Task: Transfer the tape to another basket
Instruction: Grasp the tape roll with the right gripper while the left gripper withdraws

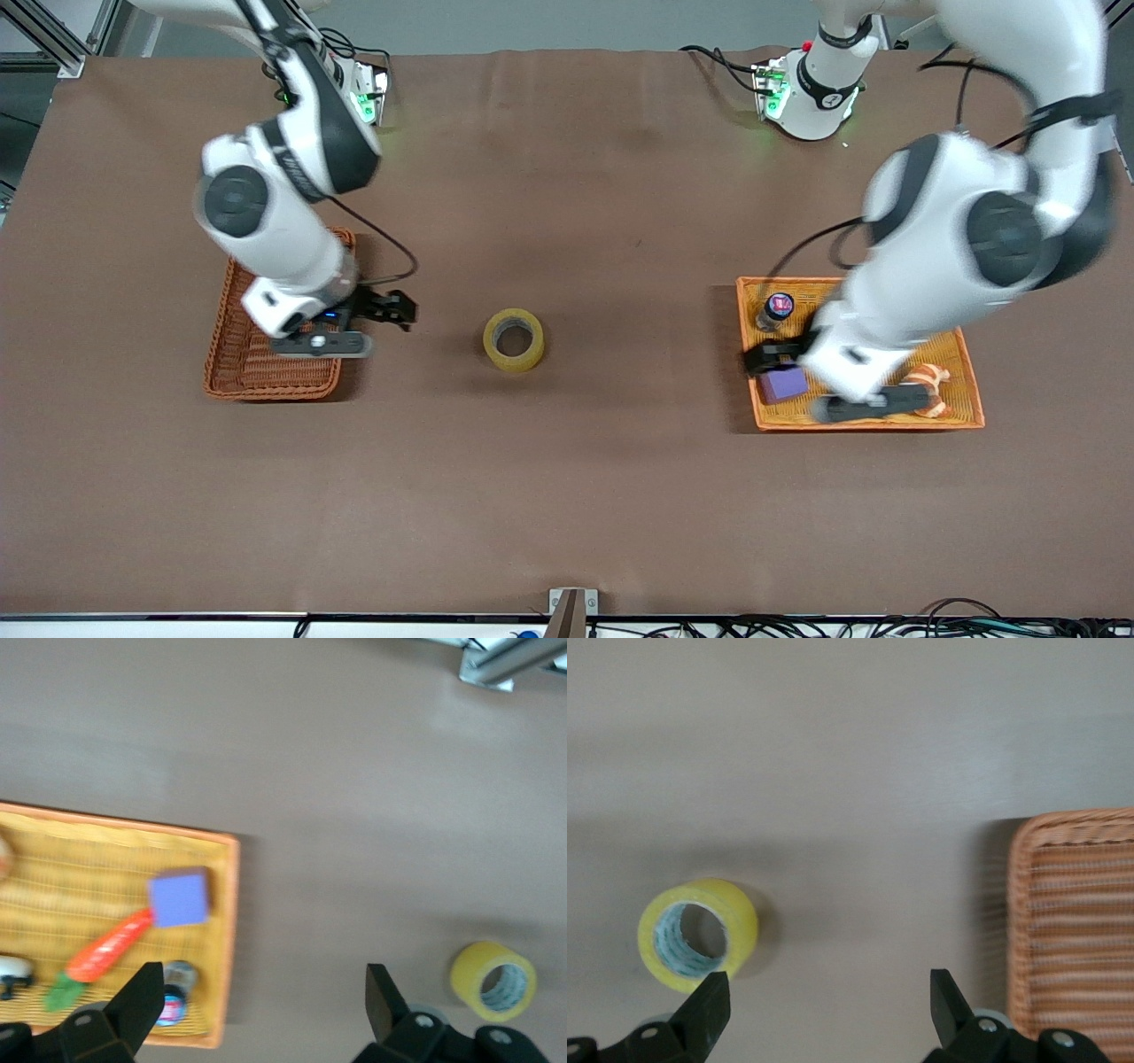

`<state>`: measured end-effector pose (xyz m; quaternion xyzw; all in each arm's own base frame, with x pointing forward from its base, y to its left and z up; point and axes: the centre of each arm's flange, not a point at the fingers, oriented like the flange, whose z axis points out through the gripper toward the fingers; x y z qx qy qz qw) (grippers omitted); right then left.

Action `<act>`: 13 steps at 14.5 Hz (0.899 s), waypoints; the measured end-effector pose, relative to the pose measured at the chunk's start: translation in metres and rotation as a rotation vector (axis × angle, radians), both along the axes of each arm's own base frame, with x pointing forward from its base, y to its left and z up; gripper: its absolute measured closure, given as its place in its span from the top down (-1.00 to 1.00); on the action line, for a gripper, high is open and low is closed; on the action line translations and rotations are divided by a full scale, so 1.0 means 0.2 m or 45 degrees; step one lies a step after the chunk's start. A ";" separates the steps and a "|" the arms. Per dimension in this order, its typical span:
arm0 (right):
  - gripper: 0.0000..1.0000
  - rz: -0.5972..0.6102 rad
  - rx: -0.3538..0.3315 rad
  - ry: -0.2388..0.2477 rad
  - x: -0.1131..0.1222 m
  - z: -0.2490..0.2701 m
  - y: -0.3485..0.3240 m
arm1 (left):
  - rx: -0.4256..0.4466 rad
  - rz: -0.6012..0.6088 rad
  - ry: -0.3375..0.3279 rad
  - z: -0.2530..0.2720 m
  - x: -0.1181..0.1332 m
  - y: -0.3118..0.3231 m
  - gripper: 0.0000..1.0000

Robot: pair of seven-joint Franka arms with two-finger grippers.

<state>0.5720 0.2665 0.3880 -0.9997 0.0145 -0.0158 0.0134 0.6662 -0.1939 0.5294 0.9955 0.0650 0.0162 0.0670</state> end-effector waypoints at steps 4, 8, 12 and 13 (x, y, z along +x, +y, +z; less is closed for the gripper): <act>1.00 -0.012 -0.062 -0.046 -0.11 -0.36 0.38 | 0.041 0.023 -0.117 0.32 -0.03 0.43 1.00; 1.00 0.014 -0.056 -0.023 -0.16 -0.70 0.52 | 0.106 0.099 -0.114 0.47 -0.11 0.71 1.00; 1.00 0.002 -0.058 -0.010 -0.12 -0.80 0.51 | 0.147 0.027 -0.055 0.59 -0.25 0.83 1.00; 1.00 0.003 -0.053 -0.011 -0.12 -0.83 0.52 | 0.155 0.006 -0.038 0.61 -0.30 0.85 1.00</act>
